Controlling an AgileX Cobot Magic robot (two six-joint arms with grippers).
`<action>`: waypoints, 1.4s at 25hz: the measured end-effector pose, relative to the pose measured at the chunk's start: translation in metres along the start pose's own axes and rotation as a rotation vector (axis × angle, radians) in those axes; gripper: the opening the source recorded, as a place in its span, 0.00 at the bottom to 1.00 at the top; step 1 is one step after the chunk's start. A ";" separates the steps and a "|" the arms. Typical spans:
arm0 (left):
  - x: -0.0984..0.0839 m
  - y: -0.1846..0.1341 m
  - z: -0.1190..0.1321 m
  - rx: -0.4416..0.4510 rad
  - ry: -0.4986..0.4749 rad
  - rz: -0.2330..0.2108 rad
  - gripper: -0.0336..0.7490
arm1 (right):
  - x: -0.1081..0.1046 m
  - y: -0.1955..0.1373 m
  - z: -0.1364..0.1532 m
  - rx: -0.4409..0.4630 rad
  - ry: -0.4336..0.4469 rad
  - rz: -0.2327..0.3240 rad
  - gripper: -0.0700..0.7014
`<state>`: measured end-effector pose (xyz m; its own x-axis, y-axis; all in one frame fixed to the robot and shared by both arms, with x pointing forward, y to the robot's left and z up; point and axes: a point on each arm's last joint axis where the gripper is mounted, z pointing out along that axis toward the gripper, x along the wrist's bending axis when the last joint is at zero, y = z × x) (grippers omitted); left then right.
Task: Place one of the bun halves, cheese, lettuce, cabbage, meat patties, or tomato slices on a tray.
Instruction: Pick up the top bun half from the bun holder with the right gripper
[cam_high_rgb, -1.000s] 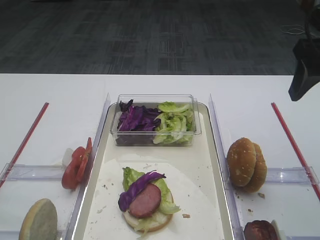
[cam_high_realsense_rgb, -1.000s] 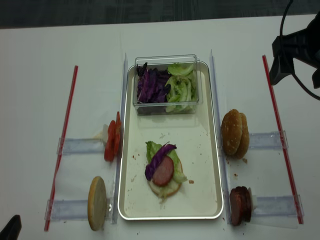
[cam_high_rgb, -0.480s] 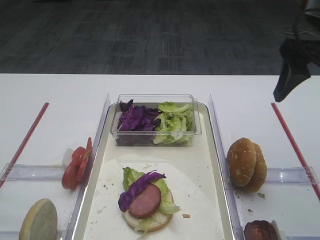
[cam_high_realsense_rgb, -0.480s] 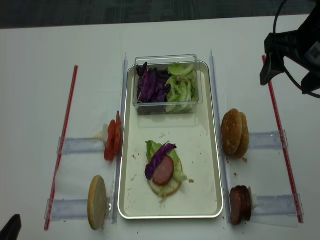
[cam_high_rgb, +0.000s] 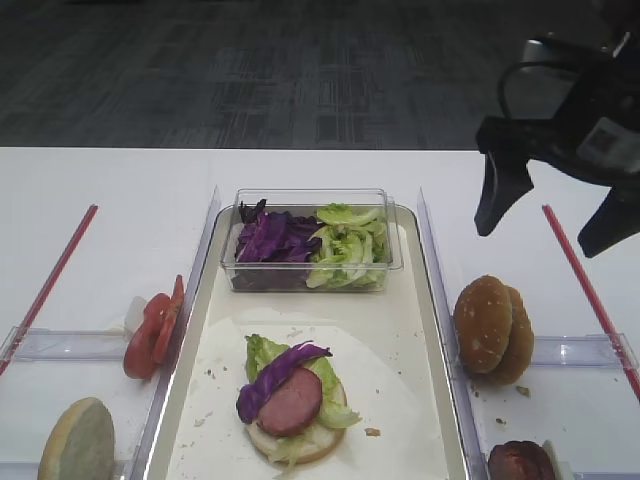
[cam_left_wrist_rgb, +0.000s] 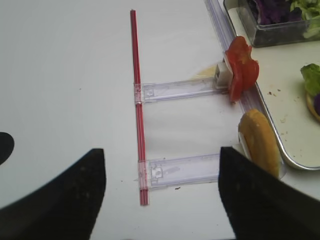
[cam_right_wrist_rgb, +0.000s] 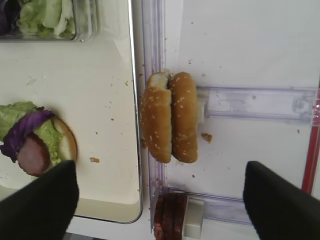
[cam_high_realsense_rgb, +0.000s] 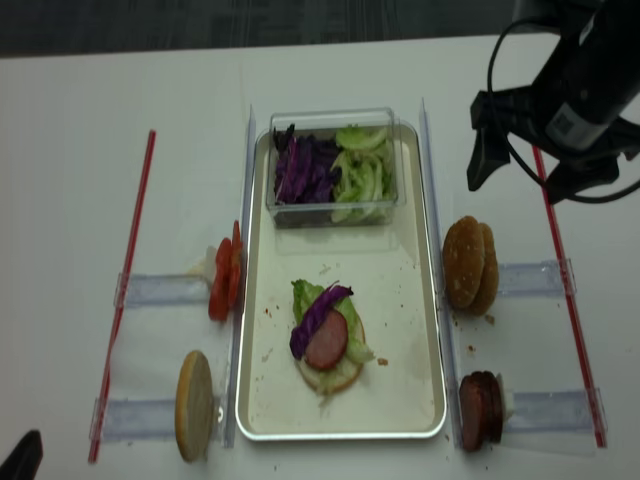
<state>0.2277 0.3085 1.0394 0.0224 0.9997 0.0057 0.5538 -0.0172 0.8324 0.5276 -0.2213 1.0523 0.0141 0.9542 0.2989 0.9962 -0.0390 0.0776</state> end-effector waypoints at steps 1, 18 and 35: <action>0.000 0.000 0.000 0.000 0.000 0.000 0.66 | 0.002 0.001 0.004 0.011 -0.002 0.002 0.94; 0.000 0.000 0.000 0.000 0.000 0.000 0.66 | 0.026 0.009 0.055 0.098 -0.003 -0.012 0.94; 0.000 0.000 0.000 0.000 0.000 0.000 0.66 | 0.027 0.014 0.077 0.152 0.040 0.030 0.94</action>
<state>0.2277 0.3085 1.0394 0.0224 0.9997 0.0057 0.5538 -0.0172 0.8324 0.5489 -0.1731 0.9885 0.0439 0.9405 0.3368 0.9970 -0.0194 -0.0756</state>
